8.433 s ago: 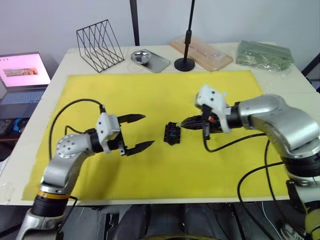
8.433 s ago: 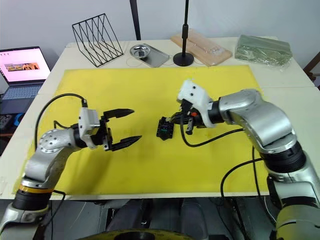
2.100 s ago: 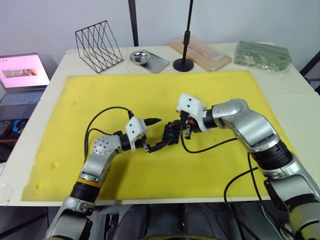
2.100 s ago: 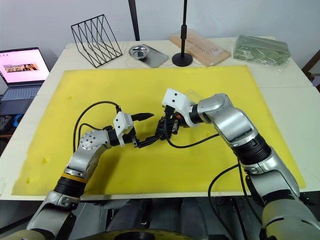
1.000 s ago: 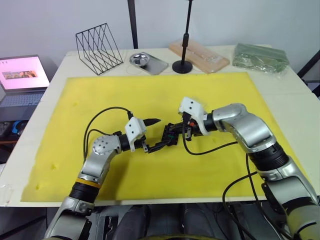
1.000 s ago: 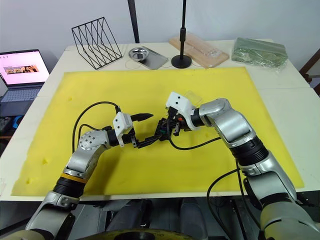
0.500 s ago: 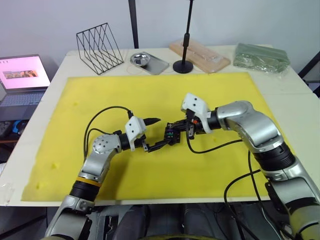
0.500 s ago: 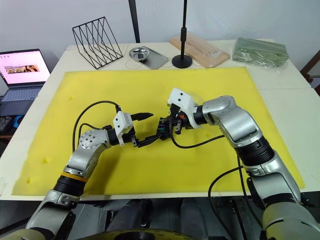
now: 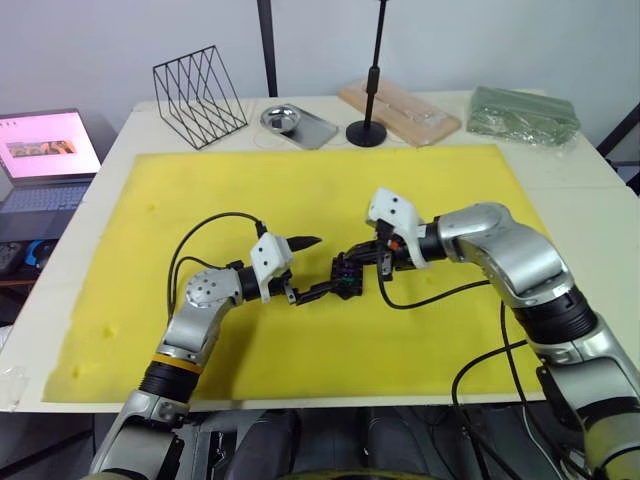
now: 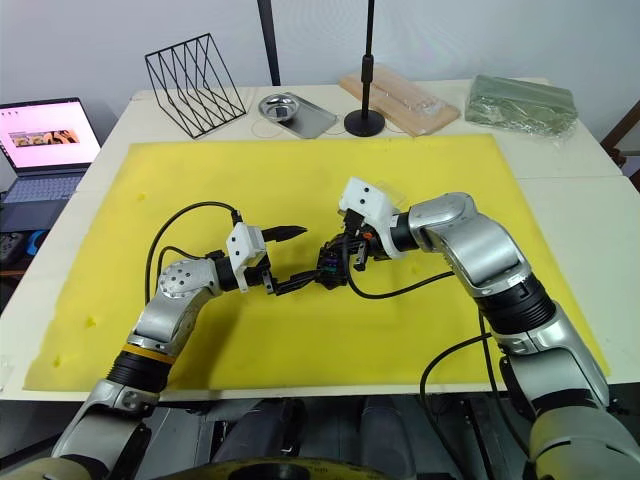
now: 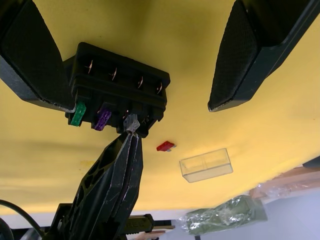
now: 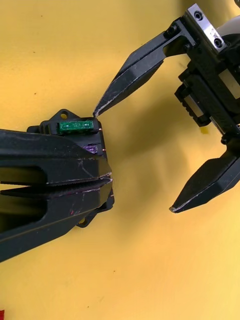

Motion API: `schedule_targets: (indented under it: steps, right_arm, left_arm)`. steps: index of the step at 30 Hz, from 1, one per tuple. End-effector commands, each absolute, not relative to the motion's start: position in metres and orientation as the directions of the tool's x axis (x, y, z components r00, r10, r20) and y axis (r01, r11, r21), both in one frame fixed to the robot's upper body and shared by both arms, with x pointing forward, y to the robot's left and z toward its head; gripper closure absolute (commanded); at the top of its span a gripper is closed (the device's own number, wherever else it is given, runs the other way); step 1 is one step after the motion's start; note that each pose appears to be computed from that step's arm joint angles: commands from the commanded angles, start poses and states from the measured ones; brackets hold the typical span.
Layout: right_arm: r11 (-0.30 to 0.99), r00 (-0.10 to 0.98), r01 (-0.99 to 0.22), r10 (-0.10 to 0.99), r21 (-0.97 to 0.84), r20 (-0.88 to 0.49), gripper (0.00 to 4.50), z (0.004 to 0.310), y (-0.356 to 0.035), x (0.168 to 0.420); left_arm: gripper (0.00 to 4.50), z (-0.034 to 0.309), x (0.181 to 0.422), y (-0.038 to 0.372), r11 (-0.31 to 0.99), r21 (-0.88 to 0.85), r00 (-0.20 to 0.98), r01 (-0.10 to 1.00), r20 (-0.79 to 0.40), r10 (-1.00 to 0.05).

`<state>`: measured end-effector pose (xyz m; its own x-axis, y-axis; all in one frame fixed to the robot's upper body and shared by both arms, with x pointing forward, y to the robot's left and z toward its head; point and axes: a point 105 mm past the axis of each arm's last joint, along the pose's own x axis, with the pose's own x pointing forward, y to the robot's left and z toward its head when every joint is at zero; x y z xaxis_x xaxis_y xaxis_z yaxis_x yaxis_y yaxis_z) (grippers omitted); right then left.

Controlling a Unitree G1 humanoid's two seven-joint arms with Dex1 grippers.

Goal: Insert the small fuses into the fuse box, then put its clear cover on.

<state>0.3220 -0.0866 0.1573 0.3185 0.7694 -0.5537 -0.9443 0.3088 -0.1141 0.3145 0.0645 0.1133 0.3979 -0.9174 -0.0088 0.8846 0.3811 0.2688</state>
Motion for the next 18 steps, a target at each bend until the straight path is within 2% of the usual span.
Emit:
schedule_targets:
  steps: [1, 18]
  right_arm:
    - [0.318, 0.359, -0.933, 0.784, -0.17, -0.507, 4.46, 0.175, -0.087, 0.325]
    - [0.342, 0.358, -0.929, 0.749, -0.137, -0.558, 4.46, 0.152, -0.086, 0.327]
  left_arm:
    - [0.0, 0.123, 0.315, 0.063, 0.373, 0.309, 0.388, 0.875, 0.014, -0.922]
    - [0.0, 0.124, 0.314, 0.063, 0.374, 0.307, 0.389, 0.875, 0.014, -0.921]
